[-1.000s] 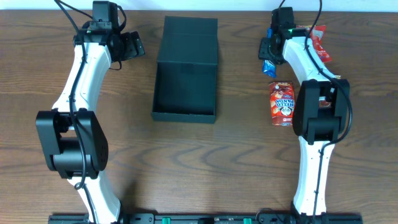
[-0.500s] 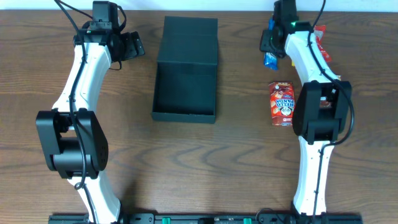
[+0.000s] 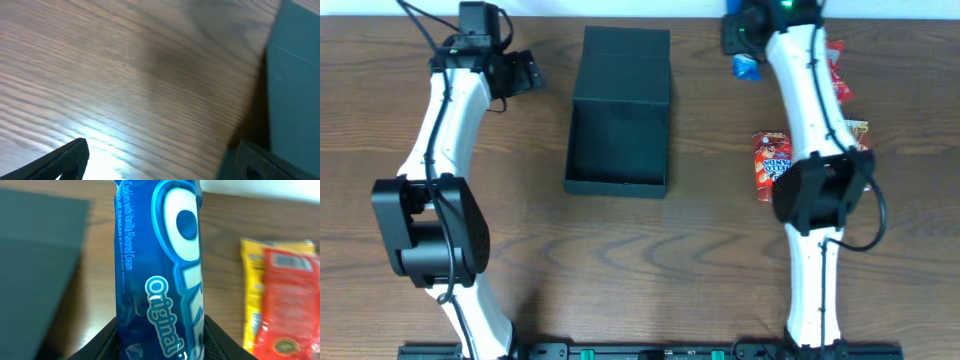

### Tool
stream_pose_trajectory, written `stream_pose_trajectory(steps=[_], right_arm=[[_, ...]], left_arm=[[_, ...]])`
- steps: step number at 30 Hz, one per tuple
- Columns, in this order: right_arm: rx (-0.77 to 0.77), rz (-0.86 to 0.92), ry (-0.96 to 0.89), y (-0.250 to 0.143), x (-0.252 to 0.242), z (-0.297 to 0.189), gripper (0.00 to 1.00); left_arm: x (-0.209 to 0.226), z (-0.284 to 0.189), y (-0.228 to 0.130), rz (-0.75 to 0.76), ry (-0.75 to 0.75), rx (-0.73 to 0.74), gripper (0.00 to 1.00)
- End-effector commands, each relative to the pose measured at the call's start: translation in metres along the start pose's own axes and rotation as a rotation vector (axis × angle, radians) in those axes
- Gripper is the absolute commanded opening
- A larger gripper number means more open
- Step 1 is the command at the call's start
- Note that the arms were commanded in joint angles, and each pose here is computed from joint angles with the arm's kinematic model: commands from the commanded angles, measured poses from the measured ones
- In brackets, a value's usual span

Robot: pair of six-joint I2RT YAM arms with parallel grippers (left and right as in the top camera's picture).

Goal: Pack container
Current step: 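Carry the Oreo pack into the black box and lower it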

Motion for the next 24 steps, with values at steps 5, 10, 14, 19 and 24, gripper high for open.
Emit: stream_pose_trajectory(steps=[5,10,14,19,24], right_arm=[[0.069,-0.402,0.112,-0.031,0.107,-0.027,0.22],[0.135,-0.619,0.166,-0.064,0.158,-0.041,0.22],[0.179,-0.785,0.266,-0.089,0.190,-0.053,0.22],[0.229,-0.907,0.395,-0.110,0.208,-0.066,0.16],[0.279,-0.953,0.478,-0.123,0.212,-0.066,0.05]], left_arm=[[0.058,0.005,0.003,-0.080,0.080,0.033,0.95],[0.093,0.003,0.004,-0.138,0.103,0.046,0.95],[0.109,0.002,0.005,-0.159,0.072,0.051,0.95],[0.116,0.001,0.005,-0.171,0.040,0.057,0.95],[0.116,0.000,0.002,-0.150,0.036,0.078,0.95]])
Point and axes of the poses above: each gripper's point midway between its finger pads, its own z axis out along the fingers, its own x axis along the line the jaws close on, y = z × x, the point moved 6 cm from there along -z, back along the fingers, and after that the axes turned 3 degrees about z, right-handed, at the moved point
